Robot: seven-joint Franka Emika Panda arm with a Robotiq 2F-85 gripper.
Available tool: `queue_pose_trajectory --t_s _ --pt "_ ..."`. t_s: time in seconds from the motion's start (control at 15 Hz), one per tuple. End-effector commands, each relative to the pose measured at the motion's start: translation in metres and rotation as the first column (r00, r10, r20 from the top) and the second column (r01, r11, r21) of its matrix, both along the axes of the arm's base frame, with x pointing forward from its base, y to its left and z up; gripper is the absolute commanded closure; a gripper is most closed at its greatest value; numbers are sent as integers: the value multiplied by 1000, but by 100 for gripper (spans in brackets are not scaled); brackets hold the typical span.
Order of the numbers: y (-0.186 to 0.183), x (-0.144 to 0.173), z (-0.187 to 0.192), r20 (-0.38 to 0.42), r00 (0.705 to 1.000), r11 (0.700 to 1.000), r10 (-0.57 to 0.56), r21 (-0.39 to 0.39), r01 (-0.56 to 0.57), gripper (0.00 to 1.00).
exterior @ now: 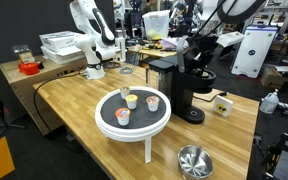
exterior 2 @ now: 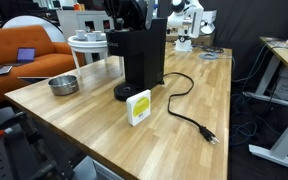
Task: Open the coffee maker, take out the cup and put it in the pot
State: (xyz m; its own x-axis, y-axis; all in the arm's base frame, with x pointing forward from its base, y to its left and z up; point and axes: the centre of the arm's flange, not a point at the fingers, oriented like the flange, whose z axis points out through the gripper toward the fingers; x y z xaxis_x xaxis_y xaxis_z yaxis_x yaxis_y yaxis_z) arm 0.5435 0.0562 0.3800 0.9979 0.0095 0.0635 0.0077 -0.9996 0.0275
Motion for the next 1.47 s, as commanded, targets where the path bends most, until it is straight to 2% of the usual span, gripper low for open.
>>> queue_pose_trajectory --t_s 0.0,0.33,1.4 --pt "-9 -1 -3 -21 1000 1000 -2 10 2 99" --pt "-9 -1 4 -7 1000 1000 2 -1 -2 99" --pt "-3 -18 69 120 992 997 49 -61 -42 99"
